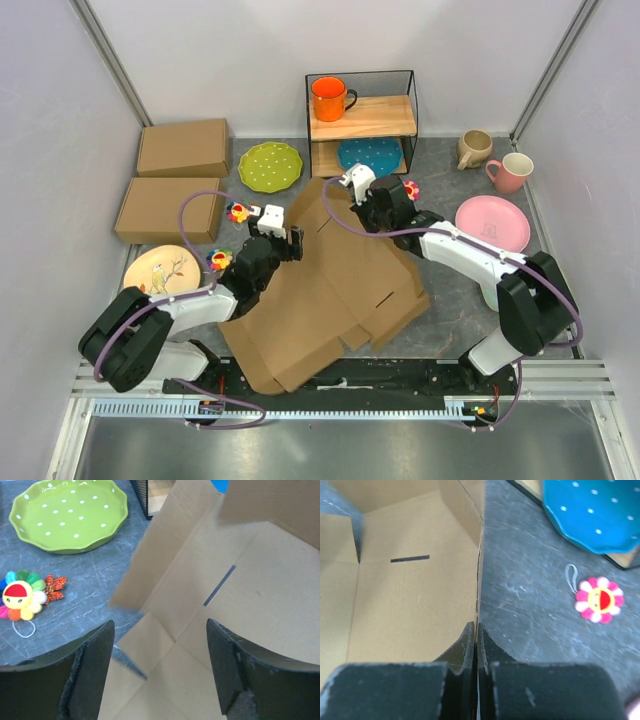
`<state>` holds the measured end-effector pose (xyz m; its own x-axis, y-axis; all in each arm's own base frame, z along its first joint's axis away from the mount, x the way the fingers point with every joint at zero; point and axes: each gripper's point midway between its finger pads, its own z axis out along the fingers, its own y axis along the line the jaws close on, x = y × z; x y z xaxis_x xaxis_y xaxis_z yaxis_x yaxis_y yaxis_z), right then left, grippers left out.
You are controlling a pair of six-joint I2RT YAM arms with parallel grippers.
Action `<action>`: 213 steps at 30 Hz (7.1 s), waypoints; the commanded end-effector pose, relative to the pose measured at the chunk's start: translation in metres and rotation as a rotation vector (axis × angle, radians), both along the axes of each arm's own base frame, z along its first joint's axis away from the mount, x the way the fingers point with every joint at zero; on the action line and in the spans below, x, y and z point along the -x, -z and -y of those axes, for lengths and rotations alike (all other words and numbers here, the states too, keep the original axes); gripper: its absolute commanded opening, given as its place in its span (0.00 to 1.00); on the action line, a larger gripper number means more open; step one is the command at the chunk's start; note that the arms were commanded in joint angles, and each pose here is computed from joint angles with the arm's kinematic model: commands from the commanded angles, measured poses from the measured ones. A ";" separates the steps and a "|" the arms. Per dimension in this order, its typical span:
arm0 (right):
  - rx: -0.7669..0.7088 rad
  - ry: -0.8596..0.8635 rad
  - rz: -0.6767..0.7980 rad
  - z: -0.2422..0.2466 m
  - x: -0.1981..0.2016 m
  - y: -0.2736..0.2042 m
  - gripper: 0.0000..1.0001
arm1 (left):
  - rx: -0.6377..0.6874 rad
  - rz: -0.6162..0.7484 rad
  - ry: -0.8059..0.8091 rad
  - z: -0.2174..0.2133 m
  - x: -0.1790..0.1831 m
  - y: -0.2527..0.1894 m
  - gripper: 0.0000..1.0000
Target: Fold the paper box
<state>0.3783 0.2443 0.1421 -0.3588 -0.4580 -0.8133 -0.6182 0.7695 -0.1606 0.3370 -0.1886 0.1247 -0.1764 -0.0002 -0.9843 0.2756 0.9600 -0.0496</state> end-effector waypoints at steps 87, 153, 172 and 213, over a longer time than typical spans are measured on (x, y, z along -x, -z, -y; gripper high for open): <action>0.255 -0.213 0.549 -0.032 0.059 -0.080 0.00 | 0.385 -0.383 0.035 0.025 0.030 0.046 0.58; 0.253 -0.250 0.528 -0.040 0.075 -0.072 0.00 | 0.281 0.191 0.179 0.031 0.008 -0.151 0.76; 0.266 -0.251 0.519 -0.044 0.075 -0.069 0.00 | 0.561 -0.151 0.236 0.055 0.011 -0.095 0.25; 0.793 -0.266 0.793 -0.027 0.070 -0.054 0.00 | 0.356 -0.048 -0.083 -0.035 0.027 -0.050 0.63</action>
